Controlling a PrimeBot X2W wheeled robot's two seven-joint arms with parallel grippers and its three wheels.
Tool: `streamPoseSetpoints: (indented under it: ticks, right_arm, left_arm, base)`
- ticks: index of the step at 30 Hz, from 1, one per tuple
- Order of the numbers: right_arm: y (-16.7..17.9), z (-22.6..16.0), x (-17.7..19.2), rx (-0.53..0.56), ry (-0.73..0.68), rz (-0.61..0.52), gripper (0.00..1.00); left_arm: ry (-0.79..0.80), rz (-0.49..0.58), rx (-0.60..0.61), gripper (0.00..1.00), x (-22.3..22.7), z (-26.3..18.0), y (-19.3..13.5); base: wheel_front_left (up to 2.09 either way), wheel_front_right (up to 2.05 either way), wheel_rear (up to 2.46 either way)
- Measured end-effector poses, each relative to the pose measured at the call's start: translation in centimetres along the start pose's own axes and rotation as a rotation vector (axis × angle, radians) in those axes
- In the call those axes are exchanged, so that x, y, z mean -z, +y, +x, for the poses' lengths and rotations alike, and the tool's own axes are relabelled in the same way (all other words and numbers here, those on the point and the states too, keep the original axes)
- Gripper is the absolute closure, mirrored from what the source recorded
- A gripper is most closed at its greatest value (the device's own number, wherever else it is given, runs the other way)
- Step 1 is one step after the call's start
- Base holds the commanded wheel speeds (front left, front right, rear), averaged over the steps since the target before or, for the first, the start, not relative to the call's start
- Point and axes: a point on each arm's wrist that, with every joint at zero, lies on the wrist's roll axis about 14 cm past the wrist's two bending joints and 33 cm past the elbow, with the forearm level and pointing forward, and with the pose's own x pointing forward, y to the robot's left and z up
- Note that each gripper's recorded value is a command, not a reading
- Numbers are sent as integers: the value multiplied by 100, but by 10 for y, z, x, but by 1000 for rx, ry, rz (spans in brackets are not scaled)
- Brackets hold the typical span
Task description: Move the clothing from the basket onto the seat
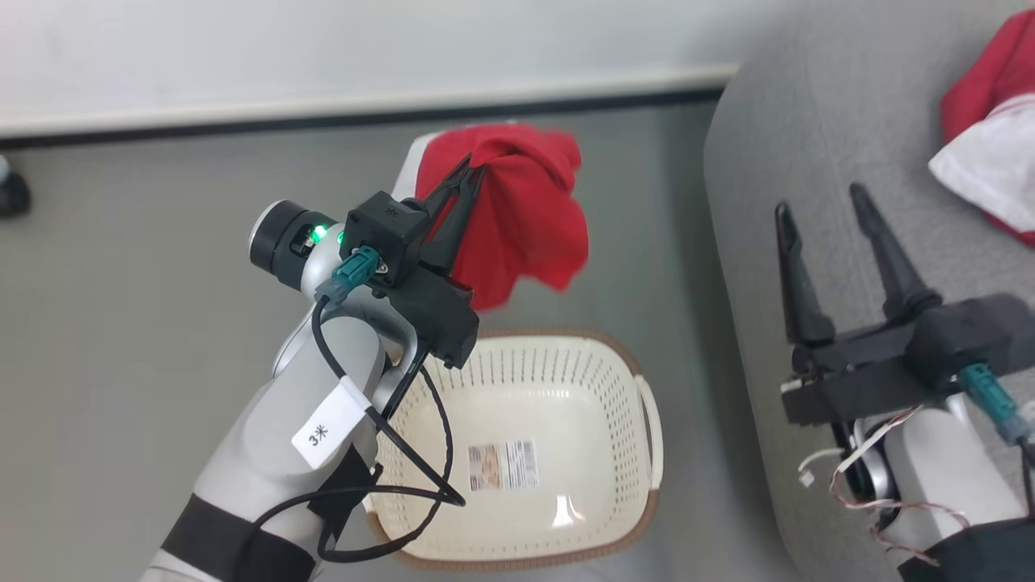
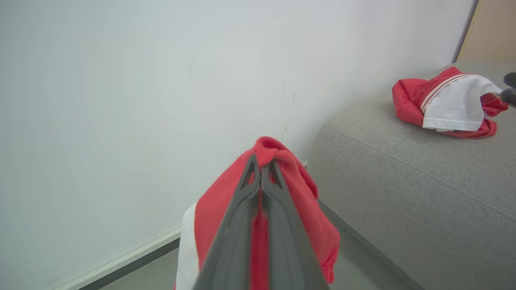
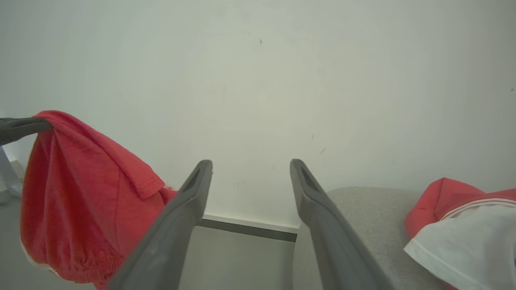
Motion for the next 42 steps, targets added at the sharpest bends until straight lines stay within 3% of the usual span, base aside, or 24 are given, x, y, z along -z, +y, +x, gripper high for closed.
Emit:
streamPoseSetpoints:
  ticks: [18,30,42]
  right_arm:
    - [84,-45,-28,-209,7,63,0]
    - [144,-80,-36,-389,18,28,0]
    - [167,-72,-21,-480,84,-33,0]
  left_arm:
    - [-112,72,-1,100,-73,-50,-27]
    - [-192,98,68,100,-107,-84,-71]
    - [-228,80,117,100,-121,-102,-99]
  base:
    - [0,0,0]
    - [0,0,0]
    - [0,0,0]
